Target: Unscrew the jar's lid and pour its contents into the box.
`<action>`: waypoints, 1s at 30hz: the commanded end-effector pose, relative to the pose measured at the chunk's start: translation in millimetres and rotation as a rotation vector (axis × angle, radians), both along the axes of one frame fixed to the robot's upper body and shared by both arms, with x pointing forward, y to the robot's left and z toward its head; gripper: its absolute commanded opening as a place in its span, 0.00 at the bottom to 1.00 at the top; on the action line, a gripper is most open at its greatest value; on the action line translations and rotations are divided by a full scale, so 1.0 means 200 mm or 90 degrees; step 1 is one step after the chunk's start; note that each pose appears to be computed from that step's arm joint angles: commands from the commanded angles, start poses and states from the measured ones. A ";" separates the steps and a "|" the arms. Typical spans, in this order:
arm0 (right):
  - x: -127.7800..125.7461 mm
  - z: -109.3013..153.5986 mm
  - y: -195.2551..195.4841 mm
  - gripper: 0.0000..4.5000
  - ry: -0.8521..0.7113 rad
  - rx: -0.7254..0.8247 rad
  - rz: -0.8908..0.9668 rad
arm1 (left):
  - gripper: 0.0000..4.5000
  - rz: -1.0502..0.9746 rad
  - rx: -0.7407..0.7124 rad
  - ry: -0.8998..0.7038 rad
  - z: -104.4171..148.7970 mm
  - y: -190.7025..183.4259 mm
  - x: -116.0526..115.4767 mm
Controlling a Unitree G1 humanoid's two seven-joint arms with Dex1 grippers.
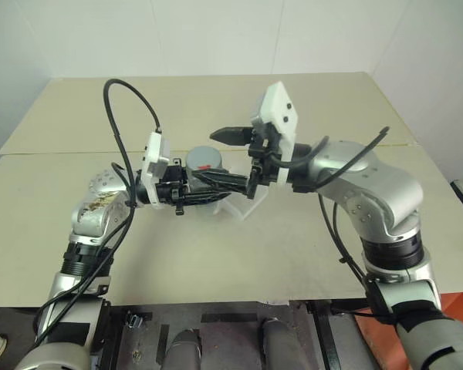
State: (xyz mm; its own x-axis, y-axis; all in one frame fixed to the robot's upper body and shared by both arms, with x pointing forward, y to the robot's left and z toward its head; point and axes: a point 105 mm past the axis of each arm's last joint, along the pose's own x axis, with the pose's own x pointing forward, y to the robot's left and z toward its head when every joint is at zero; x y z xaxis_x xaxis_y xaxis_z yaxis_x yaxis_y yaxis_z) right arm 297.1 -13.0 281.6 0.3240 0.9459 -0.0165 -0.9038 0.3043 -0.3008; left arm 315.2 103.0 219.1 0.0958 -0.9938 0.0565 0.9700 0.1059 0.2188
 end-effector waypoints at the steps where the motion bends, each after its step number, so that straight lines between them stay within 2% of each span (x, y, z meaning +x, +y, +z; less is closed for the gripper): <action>1: 0.10 0.09 -0.19 0.99 -0.030 0.040 -0.112 | 0.45 -0.028 -0.010 -0.044 0.08 0.02 -0.06; 16: 0.12 0.09 -0.27 0.99 -0.034 0.035 -0.153 | 0.45 -0.023 -0.017 -0.041 0.09 0.03 -0.07; 21: -0.01 0.19 -0.23 0.99 -0.044 0.075 -0.080 | 0.45 -0.013 -0.022 -0.032 0.08 0.02 -0.05; 26: -0.10 0.17 -0.14 0.99 -0.038 0.071 -0.016 | 0.45 -0.012 -0.024 -0.030 0.07 0.00 -0.03; 30: -0.11 0.14 -0.04 0.99 -0.028 0.065 0.017 | 0.45 -0.021 -0.027 -0.034 0.07 -0.02 -0.03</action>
State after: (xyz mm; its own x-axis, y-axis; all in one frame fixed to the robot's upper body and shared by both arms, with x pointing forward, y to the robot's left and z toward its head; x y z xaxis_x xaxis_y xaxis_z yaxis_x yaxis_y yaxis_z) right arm 282.9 -28.0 300.6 0.3271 0.9419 0.0766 -0.9047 0.3355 -0.2625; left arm 311.8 101.0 222.2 0.0742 -0.9930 0.0924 0.9732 0.0923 0.2104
